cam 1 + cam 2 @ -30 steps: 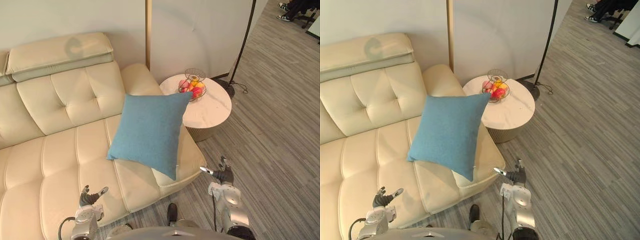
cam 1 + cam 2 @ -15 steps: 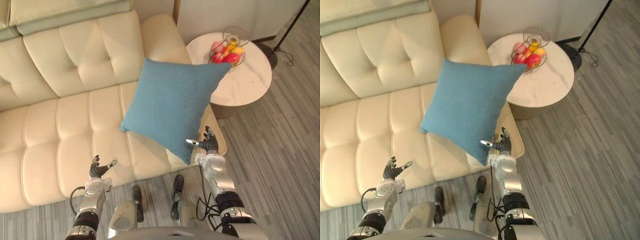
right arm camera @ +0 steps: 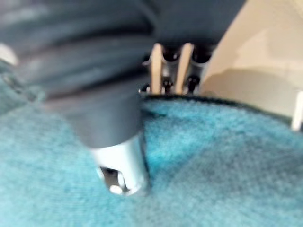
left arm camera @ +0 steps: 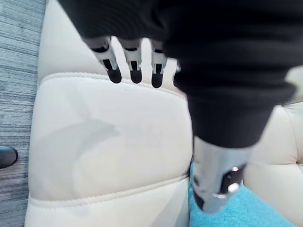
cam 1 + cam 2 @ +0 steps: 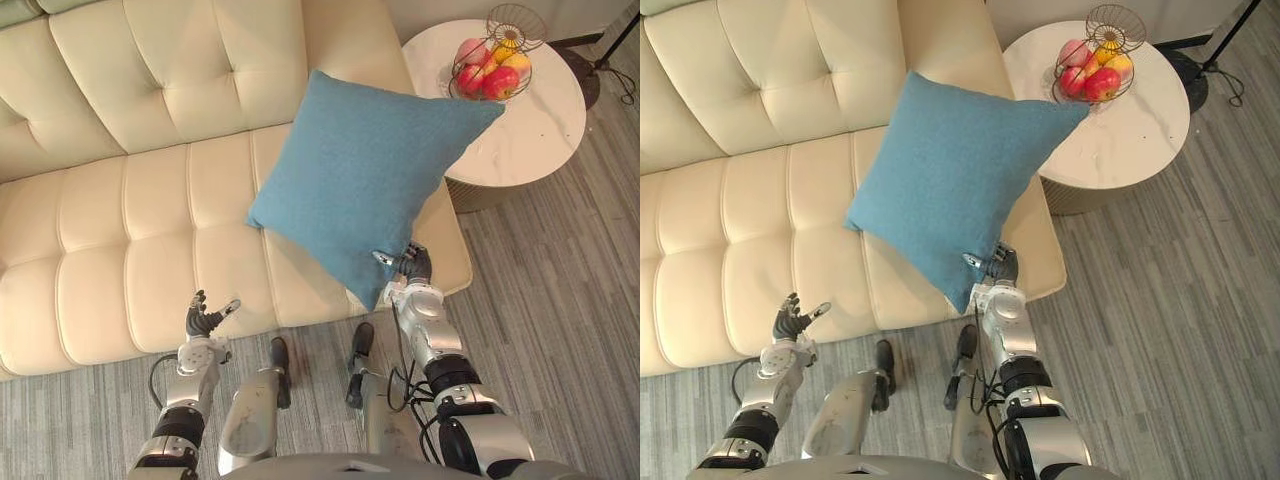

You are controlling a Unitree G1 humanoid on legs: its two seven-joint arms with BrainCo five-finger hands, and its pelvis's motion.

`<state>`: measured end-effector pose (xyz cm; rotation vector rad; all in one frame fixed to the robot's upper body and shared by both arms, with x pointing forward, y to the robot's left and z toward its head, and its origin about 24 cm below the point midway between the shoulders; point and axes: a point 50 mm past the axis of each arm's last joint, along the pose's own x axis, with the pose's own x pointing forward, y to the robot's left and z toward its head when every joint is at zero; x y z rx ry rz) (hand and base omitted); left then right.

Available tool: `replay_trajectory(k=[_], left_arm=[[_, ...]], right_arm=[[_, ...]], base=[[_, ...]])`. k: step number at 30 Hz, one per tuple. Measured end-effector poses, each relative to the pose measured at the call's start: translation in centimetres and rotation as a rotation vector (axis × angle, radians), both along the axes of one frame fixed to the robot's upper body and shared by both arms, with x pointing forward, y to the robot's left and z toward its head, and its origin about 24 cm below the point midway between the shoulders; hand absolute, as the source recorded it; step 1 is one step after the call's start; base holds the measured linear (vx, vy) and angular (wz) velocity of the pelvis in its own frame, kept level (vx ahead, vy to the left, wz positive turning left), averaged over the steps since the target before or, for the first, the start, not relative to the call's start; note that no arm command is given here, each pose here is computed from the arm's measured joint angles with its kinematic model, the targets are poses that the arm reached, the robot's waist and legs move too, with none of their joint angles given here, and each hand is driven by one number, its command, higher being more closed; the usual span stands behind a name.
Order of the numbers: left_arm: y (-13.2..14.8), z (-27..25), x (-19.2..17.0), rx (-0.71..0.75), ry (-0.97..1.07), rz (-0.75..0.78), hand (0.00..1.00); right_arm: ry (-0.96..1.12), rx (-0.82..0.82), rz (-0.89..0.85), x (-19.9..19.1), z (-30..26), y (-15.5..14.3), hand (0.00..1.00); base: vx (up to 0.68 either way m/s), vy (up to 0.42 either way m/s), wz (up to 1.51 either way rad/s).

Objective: Pick up cushions and gather them together orderly.

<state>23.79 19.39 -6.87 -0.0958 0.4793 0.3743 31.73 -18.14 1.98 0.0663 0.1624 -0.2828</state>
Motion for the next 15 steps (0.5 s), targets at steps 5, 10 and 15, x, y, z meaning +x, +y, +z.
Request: replay_trajectory(k=[5, 10, 15], left_arm=[[-0.2, 0.0, 0.0, -0.006, 0.000, -0.001, 0.00], [-0.1, -0.2, -0.3, -0.005, 0.007, 0.001, 0.00], [0.5, -0.5, -1.4, -0.008, 0.015, 0.022, 0.00]], right_arm=[[0.005, 0.018, 0.008, -0.4, -0.4, 0.5, 1.00], [0.002, 0.036, -0.002, -2.0, -1.1, 0.3, 1.00], [0.011, 0.041, 0.004, -4.4, -2.1, -0.4, 1.00]], base=[[0.00, 0.000, 0.00], [0.03, 0.005, 0.00], [0.07, 0.014, -0.06]])
